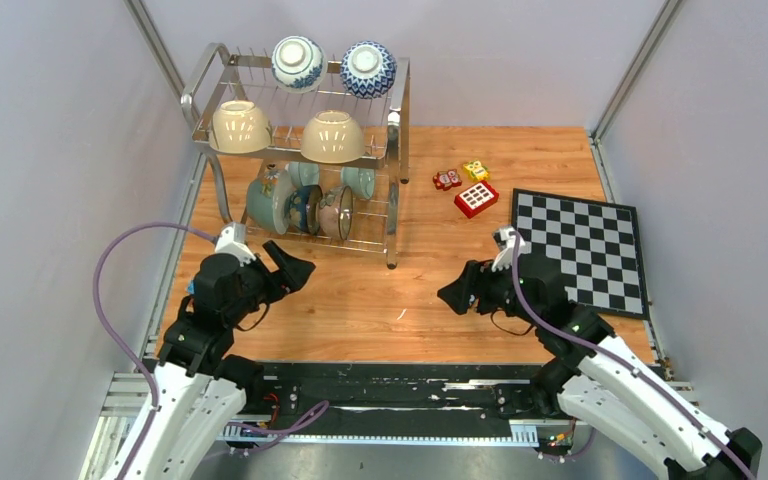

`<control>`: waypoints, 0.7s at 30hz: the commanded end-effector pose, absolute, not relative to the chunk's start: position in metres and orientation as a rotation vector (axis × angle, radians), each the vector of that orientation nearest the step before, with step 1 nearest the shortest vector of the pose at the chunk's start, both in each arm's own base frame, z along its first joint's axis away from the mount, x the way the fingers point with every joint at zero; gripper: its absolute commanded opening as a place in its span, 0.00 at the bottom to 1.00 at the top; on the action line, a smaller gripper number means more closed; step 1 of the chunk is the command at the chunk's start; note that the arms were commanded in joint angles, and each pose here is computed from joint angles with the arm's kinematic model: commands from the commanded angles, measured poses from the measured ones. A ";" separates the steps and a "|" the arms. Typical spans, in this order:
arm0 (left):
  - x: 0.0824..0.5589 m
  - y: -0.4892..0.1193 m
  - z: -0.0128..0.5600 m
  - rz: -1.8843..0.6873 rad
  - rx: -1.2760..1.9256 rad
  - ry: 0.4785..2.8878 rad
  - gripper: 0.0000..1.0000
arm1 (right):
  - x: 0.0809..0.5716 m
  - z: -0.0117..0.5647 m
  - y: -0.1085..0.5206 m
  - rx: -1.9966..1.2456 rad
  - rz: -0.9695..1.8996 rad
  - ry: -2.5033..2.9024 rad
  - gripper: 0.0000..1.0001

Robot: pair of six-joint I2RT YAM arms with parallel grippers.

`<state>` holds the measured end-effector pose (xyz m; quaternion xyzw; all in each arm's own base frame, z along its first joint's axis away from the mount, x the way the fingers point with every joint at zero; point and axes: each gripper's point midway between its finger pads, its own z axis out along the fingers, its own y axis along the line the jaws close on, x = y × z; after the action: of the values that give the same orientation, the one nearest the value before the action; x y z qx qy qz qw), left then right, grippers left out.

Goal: Unload the bowls from the dish rack
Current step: Pick up the bowl from the dish rack.

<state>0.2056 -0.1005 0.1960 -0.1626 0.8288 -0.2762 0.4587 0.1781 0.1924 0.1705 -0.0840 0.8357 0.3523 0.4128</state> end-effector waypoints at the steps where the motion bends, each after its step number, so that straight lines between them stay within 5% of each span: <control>1: 0.206 -0.132 0.236 -0.982 -0.405 1.844 0.84 | 0.185 0.183 0.210 -0.202 0.948 2.046 0.81; 10: 0.189 -0.111 0.340 -1.162 -0.508 1.428 0.84 | 0.185 0.179 0.213 -0.230 0.917 2.058 0.81; 21: 0.233 -0.134 0.429 -1.350 -0.515 1.236 0.85 | 0.176 0.186 0.200 -0.215 0.906 2.029 0.81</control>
<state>0.2308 -0.1321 0.3752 -0.2252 0.6008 -0.5211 0.5628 0.1806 0.2057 0.1828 -0.0891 0.8187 0.3688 0.4310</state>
